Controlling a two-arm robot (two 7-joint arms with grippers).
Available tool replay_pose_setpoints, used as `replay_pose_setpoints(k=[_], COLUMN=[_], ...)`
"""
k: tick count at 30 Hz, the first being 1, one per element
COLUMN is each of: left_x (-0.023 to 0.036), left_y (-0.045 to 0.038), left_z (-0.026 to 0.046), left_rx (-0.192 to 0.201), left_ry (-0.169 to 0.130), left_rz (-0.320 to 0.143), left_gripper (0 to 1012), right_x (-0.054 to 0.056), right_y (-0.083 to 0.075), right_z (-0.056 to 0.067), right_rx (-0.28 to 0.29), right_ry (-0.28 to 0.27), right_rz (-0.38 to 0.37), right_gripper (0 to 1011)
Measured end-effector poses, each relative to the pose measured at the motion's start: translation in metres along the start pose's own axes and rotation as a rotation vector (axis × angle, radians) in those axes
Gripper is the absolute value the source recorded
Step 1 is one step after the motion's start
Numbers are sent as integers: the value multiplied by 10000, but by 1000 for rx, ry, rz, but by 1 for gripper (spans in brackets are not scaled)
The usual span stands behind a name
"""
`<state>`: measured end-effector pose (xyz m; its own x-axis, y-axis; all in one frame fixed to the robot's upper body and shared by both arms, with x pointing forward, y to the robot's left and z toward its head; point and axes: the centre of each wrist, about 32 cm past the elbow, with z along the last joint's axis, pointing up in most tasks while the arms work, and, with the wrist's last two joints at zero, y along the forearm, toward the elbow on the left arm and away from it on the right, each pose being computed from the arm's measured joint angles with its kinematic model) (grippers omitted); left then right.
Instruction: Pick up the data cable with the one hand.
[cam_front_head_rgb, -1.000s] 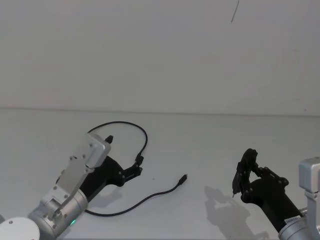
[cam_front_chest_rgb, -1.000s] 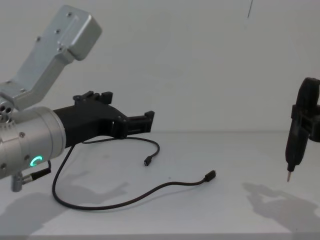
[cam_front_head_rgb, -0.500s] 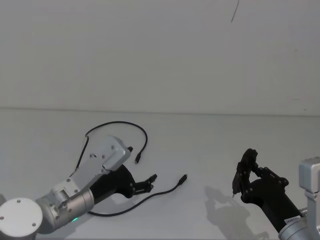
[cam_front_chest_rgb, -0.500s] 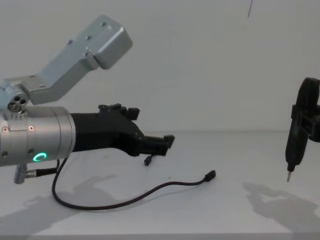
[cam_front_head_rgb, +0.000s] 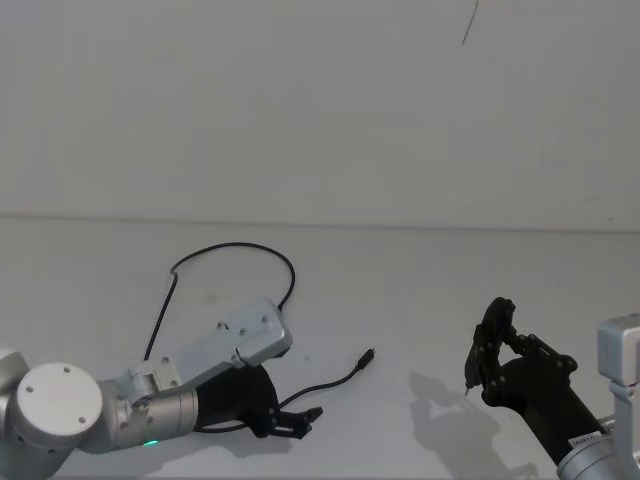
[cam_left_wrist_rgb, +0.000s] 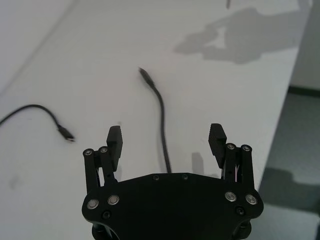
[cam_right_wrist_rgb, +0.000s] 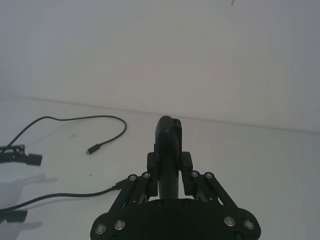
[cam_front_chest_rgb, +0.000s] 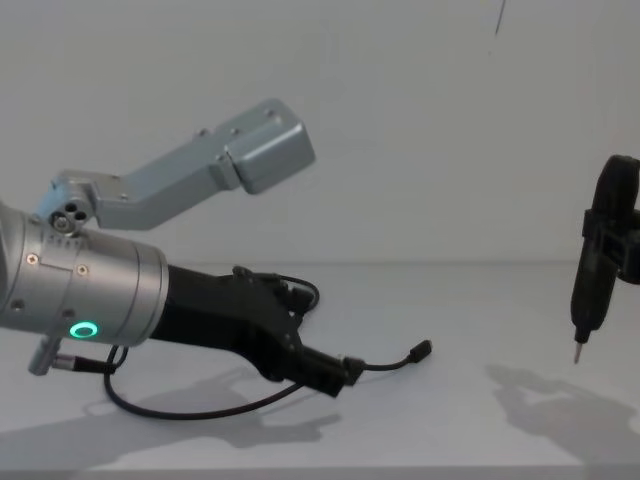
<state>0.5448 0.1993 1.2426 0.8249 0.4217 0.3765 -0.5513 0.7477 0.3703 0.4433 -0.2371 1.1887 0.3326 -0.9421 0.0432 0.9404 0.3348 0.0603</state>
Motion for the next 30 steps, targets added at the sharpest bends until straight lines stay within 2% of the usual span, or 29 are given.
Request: replay_pose_setpoints(k=[5, 12, 20, 21, 24, 27, 30], left_x=[37, 49, 23, 9, -11, -58, -78], left_y=[-47, -80, -89, -90, -91, -104, -113], left_z=[-20, -55, -131, -149, -173, -221, -250], left_rx=[38, 52, 30, 21, 8, -13, -24], left_ry=[4, 22, 85, 100, 123, 165, 190], left_rz=[-52, -71, -40, -30, -12, 11, 25], left_gripper=[1001, 1001, 1001, 1001, 1001, 1001, 1001], right_x=[0, 0, 0, 0, 0, 0, 0], right_y=[0, 0, 0, 0, 0, 0, 0], right_z=[0, 0, 0, 0, 0, 0, 0], right_rx=[0, 0, 0, 0, 0, 0, 0], right_ry=[0, 0, 0, 0, 0, 0, 0], right_rz=[0, 0, 0, 0, 0, 0, 0], right_gripper=[269, 269, 269, 269, 269, 269, 269])
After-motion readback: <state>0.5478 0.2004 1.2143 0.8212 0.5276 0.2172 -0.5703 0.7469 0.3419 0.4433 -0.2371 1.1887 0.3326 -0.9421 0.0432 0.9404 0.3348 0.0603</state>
